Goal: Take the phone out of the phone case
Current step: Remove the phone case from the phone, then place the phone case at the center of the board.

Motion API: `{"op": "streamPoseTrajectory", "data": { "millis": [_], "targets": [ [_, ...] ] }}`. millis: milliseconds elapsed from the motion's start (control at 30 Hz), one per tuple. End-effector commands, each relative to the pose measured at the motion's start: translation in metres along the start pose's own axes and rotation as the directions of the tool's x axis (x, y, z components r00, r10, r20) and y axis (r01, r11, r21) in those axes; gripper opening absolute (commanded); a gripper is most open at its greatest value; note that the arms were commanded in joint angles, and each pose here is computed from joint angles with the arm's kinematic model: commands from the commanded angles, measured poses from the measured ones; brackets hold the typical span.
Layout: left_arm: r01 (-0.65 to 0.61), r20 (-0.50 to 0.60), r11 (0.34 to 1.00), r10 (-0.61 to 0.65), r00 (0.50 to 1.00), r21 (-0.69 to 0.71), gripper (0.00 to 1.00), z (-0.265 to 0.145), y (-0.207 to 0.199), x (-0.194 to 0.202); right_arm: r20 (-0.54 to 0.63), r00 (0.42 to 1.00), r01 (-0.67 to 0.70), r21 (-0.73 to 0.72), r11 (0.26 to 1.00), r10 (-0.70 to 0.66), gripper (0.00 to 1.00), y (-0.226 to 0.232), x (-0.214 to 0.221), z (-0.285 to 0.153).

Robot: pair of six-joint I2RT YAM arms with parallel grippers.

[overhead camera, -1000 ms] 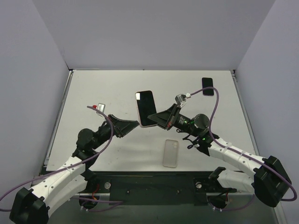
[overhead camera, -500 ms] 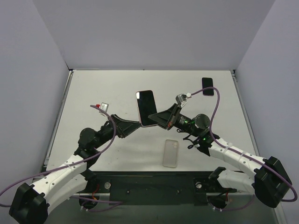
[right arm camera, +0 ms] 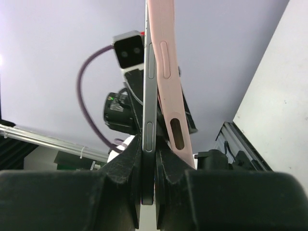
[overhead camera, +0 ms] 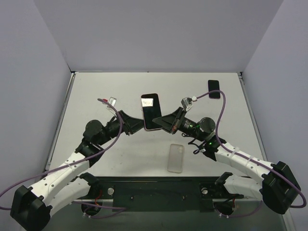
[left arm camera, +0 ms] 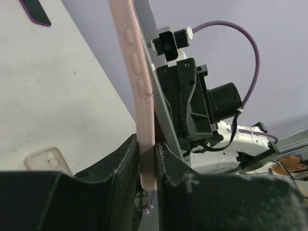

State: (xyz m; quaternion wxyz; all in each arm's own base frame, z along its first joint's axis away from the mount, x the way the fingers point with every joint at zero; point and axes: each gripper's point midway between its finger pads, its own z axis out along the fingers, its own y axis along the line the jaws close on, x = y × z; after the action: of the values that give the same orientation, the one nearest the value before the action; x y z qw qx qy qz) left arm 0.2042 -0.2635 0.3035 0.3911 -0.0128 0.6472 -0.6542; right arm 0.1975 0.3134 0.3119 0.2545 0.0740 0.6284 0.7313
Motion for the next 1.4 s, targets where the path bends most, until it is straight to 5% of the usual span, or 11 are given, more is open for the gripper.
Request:
{"op": "streamPoseTrajectory", "data": {
  "millis": [0, 100, 400, 667, 833, 1367],
  "targets": [
    [-0.099, 0.014, 0.981, 0.103, 0.995, -0.167, 0.22, 0.013, 0.015, -0.022, -0.013, 0.993, 0.112, -0.149, 0.983, -0.115, 0.00, 0.052, 0.007, -0.009],
    [-0.102, -0.003, 0.956, 0.106, 0.994, -0.273, 0.00, 0.006, 0.039, -0.018, 0.006, 0.986, 0.169, -0.026, 0.985, -0.169, 0.00, 0.027, 0.005, -0.016],
    [-0.181, -0.093, 0.777, 0.157, 0.983, -0.603, 0.00, -0.041, 0.117, -0.004, -0.006, 0.909, 0.401, 0.288, 0.869, -0.417, 0.00, 0.001, -0.018, -0.059],
    [-0.102, -0.266, 0.847, -0.049, 0.963, -0.522, 0.00, -0.057, 0.133, 0.110, 0.030, 0.875, 0.435, 0.390, 0.812, -0.483, 0.00, -0.013, -0.042, -0.081],
    [-0.044, -0.240, 0.855, -0.095, 0.966, -0.517, 0.00, -0.059, 0.142, 0.142, 0.040, 0.873, 0.430, 0.408, 0.805, -0.486, 0.00, -0.019, -0.050, -0.085],
    [-0.008, -0.253, 0.823, -0.166, 0.953, -0.569, 0.00, -0.030, 0.175, 0.182, 0.078, 0.891, 0.373, 0.434, 0.820, -0.446, 0.00, -0.037, -0.060, -0.095]
  ]
}}
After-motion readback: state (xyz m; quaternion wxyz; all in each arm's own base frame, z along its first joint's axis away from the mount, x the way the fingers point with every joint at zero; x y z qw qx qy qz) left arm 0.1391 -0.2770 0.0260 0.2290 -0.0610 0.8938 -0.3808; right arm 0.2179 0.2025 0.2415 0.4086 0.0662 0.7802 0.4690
